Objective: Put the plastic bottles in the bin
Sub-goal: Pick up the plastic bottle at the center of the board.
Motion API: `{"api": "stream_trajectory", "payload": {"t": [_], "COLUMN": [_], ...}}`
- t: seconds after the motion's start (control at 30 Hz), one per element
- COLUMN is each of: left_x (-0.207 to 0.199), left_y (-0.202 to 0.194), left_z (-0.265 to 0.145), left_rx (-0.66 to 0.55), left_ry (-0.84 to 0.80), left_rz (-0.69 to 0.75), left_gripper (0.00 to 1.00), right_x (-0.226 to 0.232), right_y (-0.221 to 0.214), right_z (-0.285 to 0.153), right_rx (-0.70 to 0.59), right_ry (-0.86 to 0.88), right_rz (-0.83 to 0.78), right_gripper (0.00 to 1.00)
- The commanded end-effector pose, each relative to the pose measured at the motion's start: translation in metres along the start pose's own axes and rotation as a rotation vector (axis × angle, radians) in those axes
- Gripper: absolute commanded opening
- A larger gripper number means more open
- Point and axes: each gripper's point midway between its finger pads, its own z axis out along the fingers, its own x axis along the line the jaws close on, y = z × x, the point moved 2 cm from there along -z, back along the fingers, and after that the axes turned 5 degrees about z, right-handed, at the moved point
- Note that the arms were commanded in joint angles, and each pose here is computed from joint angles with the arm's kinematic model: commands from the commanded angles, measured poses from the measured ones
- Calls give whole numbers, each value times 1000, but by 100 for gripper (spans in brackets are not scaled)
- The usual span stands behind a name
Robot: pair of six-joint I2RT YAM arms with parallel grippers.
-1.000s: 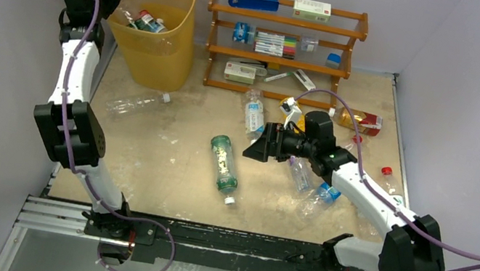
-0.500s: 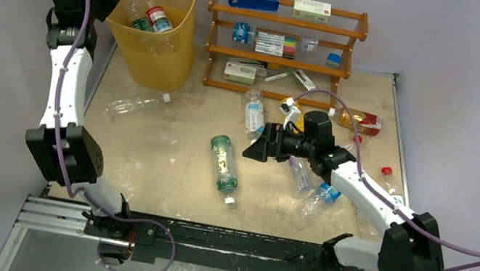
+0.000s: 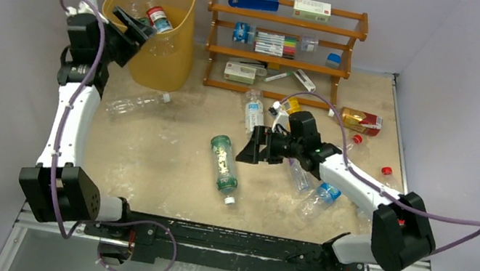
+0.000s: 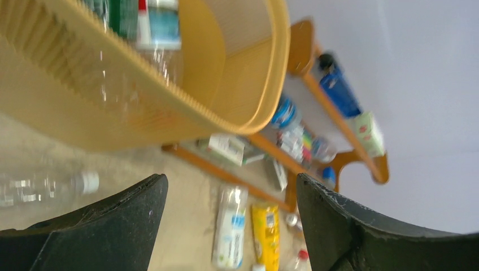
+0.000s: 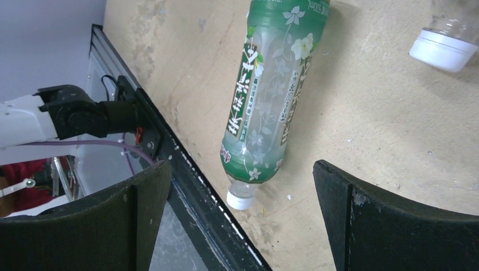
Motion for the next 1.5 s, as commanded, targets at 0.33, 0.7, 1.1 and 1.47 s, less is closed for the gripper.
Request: {"api": "stream_trajectory", "payload": {"t": [0.33, 0.7, 1.1, 1.47], "left_x": [16, 31, 39, 25], "left_y": [-131, -147, -164, -187], "left_z": [-16, -25, -32, -31], "left_rx": [296, 338, 377, 467], "left_ry": [35, 59, 46, -86], "left_rz": [137, 151, 119, 26], "left_gripper": [83, 83, 83, 88], "right_x": [16, 10, 6, 51], "right_y": [-2, -37, -52, -35], "right_z": [53, 98, 113, 91], "right_rx": [51, 145, 185, 117], "right_ry": [-104, -232, -267, -112], "right_rz": [-50, -63, -79, -105], "right_gripper": [98, 98, 61, 58]}}
